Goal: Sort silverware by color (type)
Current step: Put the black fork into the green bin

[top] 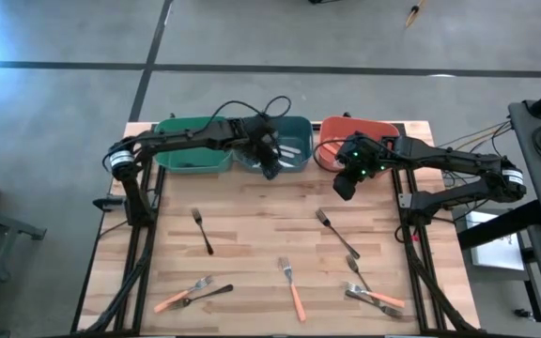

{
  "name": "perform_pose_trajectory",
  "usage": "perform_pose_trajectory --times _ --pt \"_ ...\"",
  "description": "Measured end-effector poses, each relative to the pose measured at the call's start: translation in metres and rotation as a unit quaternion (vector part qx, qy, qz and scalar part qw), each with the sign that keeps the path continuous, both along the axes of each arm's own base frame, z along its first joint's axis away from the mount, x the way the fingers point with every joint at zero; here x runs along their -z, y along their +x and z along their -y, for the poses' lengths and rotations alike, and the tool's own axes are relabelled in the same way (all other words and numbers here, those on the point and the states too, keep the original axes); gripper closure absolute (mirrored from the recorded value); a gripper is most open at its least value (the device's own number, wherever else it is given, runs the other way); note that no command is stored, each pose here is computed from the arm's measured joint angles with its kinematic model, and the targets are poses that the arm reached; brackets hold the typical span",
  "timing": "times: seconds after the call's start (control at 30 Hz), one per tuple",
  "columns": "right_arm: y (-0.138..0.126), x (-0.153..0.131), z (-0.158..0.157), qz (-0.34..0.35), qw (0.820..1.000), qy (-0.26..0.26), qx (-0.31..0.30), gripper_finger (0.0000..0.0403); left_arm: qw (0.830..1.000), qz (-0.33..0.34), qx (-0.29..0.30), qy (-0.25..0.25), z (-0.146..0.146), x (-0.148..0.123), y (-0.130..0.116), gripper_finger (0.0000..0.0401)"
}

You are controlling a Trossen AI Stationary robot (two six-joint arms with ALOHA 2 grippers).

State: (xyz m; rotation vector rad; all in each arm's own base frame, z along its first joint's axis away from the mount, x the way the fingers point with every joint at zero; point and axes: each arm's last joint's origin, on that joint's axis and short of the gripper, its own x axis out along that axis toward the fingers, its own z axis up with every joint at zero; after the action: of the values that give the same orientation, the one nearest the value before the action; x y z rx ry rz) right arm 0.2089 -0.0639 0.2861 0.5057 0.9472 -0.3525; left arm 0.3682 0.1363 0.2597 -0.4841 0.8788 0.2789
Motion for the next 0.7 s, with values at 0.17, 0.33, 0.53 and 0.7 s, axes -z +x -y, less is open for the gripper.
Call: perform_pose_trajectory --times 0.17,0.33,0.53,0.7 --pt "0.000 0.000 0.000 0.000 1.000 -0.003 -0.005 0.0342 0.992 0.020 0.098 -0.079 0.046 -0.006 0.013 0.0310" --pt "0.000 0.000 0.000 0.000 1.000 -0.003 -0.005 0.0342 0.984 -0.117 0.108 -0.075 0.099 0.016 0.001 0.0310" --pt "0.000 0.000 0.000 -0.001 1.000 -0.005 -0.008 0.0342 0.962 -0.266 -0.005 -0.059 0.147 0.039 -0.024 0.0310" --pt "0.000 0.002 0.000 -0.005 1.000 -0.011 -0.019 0.0342 0.931 -0.344 -0.097 -0.079 0.184 0.056 -0.052 0.0310"
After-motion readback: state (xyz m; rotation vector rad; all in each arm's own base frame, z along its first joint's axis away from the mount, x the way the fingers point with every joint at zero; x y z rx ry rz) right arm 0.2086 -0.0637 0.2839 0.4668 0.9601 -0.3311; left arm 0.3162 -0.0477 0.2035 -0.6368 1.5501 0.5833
